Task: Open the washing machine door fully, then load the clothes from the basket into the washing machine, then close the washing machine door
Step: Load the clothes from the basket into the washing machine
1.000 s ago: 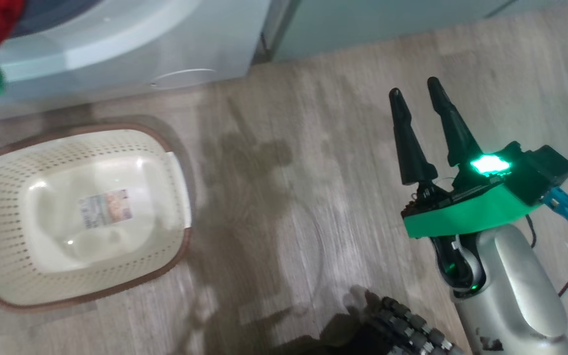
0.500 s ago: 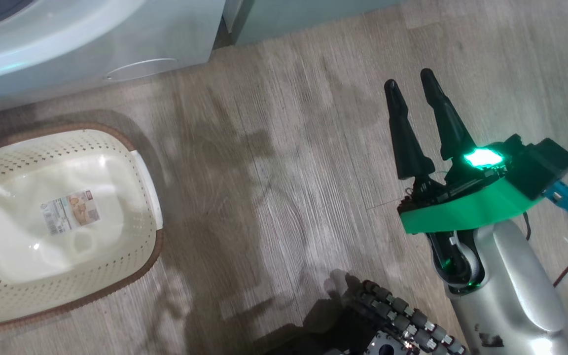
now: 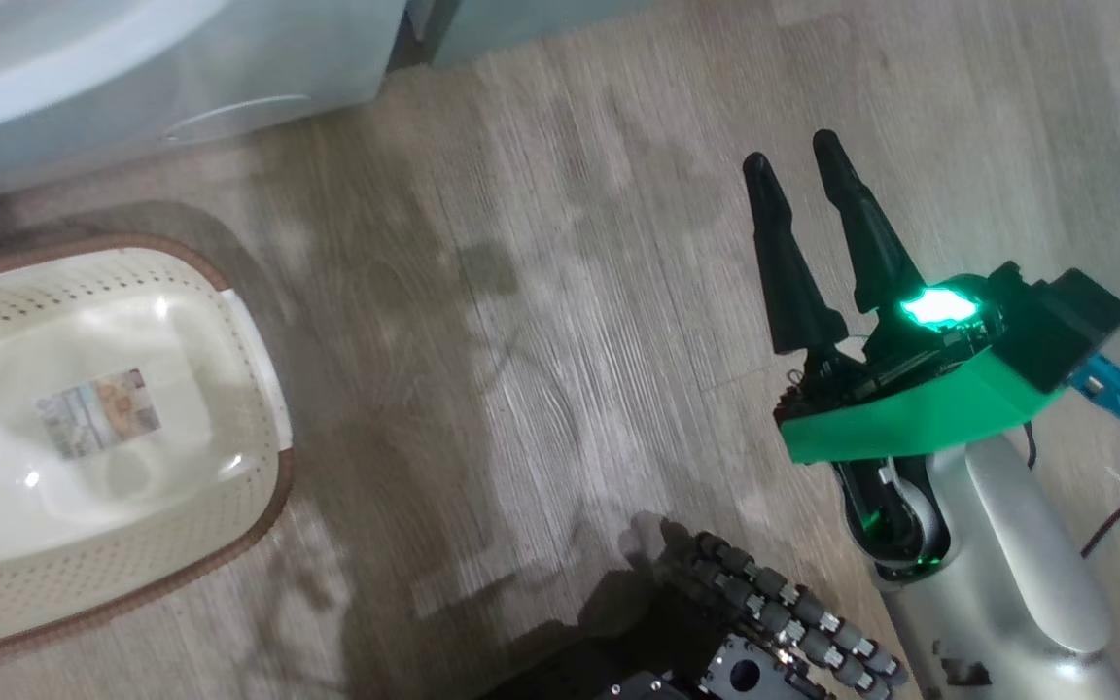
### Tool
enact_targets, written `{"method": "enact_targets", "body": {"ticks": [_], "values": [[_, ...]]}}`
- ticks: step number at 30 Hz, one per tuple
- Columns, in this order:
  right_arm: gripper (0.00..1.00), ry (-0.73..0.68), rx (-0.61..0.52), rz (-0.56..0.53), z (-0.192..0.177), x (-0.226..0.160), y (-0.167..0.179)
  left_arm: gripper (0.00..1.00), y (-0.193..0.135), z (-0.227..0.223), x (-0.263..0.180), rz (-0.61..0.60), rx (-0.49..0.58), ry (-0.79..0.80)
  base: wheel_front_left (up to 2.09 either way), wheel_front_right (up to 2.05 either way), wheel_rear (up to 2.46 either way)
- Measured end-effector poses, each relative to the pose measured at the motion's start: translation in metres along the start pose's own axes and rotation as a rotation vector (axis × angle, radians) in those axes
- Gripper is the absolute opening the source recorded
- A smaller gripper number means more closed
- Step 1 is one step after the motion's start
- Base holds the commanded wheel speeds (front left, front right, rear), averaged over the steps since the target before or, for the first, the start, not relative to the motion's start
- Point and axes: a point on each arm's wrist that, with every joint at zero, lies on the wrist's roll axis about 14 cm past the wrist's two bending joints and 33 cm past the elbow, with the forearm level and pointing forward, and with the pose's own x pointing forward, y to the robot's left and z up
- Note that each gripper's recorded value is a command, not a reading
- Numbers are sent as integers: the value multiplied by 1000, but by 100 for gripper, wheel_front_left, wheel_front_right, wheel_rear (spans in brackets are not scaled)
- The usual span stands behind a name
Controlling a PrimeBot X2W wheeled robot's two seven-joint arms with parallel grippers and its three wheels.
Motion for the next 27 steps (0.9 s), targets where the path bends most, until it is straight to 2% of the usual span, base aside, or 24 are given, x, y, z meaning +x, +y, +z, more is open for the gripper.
{"method": "enact_targets", "body": {"ticks": [5,8,13,17,23,24,25,27], "values": [[100,10,-1,-16,-4,4,-6,0,-1,34,13,-5,0,-203,0,0,0],[100,37,1,-29,-15,5,-11,0,-4,67,22,-17,10,-387,0,0,0],[100,60,0,-37,-24,6,-14,0,1,88,34,-6,-10,-533,0,0,0],[100,72,3,-36,-30,11,-15,0,8,72,53,14,-2,-529,0,0,0],[100,95,4,-39,-39,12,-16,0,14,32,74,9,-2,-413,0,0,0],[100,96,5,-38,-40,12,-16,13,15,30,75,9,-3,-405,0,0,0],[100,97,6,-37,-41,12,-16,51,15,30,75,9,0,-404,0,0,0],[100,97,7,-33,-41,13,-15,100,14,32,75,1,2,-404,0,0,0]]}}
